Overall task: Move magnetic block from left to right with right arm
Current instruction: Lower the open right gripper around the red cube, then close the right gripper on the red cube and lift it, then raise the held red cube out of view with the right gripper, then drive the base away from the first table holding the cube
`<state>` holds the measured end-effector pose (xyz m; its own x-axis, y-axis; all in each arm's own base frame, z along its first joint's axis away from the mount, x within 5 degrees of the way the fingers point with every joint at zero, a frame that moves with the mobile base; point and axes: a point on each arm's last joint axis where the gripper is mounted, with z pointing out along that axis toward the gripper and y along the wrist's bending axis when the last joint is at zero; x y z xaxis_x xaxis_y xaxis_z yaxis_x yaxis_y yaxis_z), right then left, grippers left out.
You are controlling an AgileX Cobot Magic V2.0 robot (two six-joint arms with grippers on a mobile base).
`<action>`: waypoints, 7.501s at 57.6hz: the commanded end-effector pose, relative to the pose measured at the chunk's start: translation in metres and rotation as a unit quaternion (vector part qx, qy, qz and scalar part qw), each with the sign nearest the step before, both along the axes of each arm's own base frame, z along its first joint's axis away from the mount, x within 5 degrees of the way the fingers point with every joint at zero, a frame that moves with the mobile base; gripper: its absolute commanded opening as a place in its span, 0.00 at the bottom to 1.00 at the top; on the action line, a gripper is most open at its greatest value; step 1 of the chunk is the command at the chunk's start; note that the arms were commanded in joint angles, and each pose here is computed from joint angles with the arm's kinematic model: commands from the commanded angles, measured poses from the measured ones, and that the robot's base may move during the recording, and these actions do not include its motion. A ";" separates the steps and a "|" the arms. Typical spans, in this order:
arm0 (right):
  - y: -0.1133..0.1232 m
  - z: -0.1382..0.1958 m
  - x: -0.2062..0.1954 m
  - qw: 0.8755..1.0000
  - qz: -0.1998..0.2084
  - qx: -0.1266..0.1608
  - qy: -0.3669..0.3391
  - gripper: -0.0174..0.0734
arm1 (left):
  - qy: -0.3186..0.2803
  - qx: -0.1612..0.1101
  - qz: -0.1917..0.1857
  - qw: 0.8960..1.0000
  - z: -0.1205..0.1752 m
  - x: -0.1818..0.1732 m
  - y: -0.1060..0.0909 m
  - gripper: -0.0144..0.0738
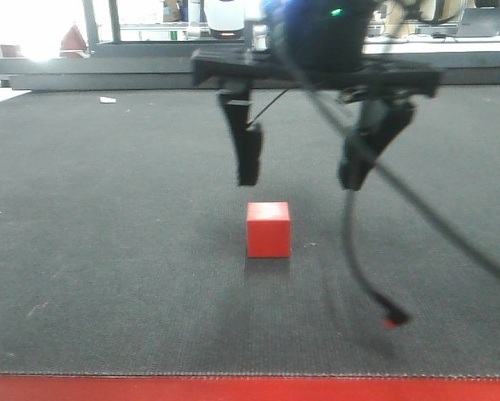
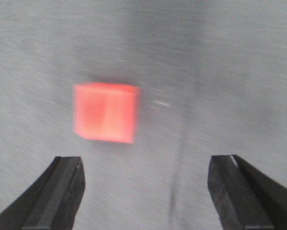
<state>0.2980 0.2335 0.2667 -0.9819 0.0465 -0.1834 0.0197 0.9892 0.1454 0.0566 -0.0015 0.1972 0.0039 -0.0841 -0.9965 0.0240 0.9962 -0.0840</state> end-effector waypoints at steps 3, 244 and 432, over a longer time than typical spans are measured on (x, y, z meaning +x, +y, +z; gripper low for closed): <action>0.007 0.019 0.008 1.000 0.000 0.015 -0.023 0.88 | -0.043 -0.003 0.002 0.999 0.005 -0.001 0.000 0.03; -0.235 0.051 -0.231 0.702 -0.057 -0.054 -0.707 0.46 | -0.043 -0.003 0.002 0.999 0.005 -0.001 0.000 0.03; -0.235 0.051 -0.231 0.704 -0.056 -0.054 -0.706 0.46 | -0.043 -0.003 0.002 0.999 0.005 -0.001 0.000 0.03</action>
<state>0.0689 -0.0002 0.3000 0.0798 0.0288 -0.9964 0.0031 0.9996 0.0292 0.0566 -0.0015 0.1972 0.0039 -0.0841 -0.9965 0.0240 0.9962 -0.0840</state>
